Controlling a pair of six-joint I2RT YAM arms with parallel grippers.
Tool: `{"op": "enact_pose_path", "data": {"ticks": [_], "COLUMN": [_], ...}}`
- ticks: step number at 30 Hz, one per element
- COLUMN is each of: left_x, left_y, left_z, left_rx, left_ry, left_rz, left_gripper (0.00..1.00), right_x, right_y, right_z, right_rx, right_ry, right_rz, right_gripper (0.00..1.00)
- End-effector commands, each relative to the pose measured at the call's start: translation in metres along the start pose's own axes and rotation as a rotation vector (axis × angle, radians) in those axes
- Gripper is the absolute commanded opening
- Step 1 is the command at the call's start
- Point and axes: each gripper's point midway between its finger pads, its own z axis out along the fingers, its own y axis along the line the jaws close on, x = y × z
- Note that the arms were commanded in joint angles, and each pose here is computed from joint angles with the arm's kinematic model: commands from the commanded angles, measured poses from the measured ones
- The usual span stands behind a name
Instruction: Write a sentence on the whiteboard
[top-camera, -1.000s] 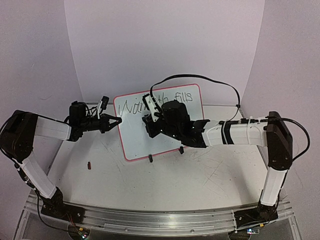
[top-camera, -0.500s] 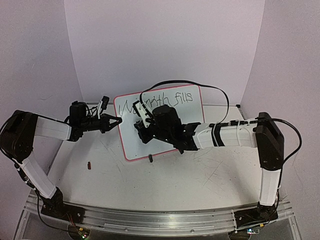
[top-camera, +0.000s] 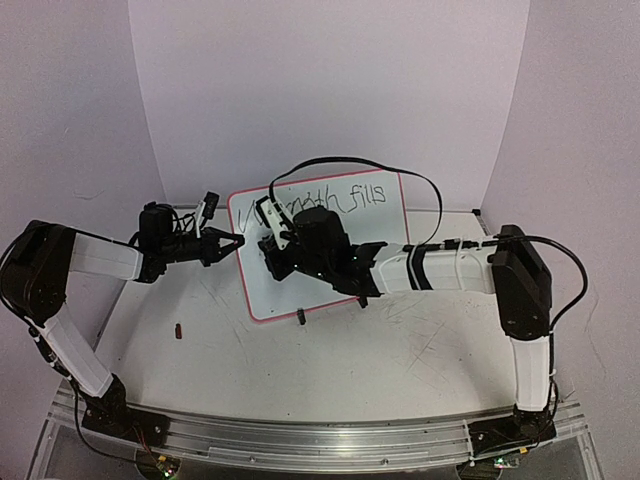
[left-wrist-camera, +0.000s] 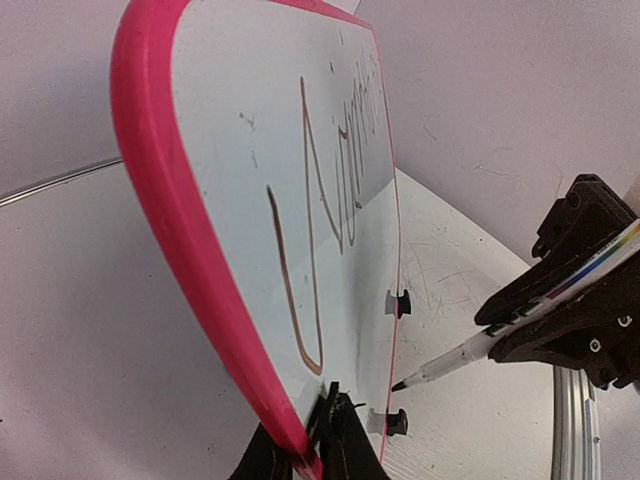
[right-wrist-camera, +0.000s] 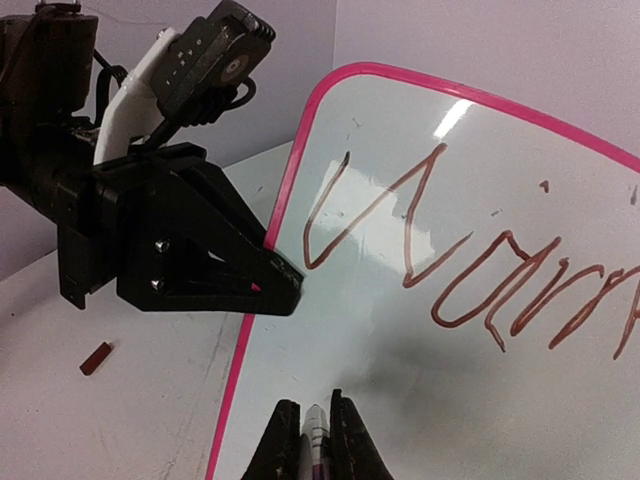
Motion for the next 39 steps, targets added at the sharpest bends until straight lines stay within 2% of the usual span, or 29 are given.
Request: {"op": "enact_pose_path", "data": {"ticks": [1, 14, 29, 34, 39], "left_x": [0.013, 0.013, 0.014, 0.013, 0.014], "left_y": [0.031, 0.031, 0.031, 0.031, 0.031], "left_z": [0.002, 0.002, 0.002, 0.002, 0.002], "left_rx": [-0.173, -0.174, -0.174, -0.175, -0.173], "left_ry": [0.053, 0.056, 0.060, 0.059, 0.062], "left_rz": [0.082, 0.088, 0.090, 0.092, 0.090], "left_gripper": [0.00, 0.00, 0.00, 0.00, 0.00], "right_x": [-0.025, -0.010, 0.021, 0.025, 0.005], "right_y": [0.010, 0.002, 0.007, -0.008, -0.028], "right_z": [0.009, 0.016, 0.006, 0.004, 0.003], "right_rx": [-0.031, 0.022, -0.011, 0.070, 0.165], "right_ry": [-0.064, -0.024, 0.048, 0.055, 0.006], "right_rz": [0.001, -0.014, 0.025, 0.059, 0.051], "right_gripper": [0.00, 0.00, 0.00, 0.00, 0.00]}}
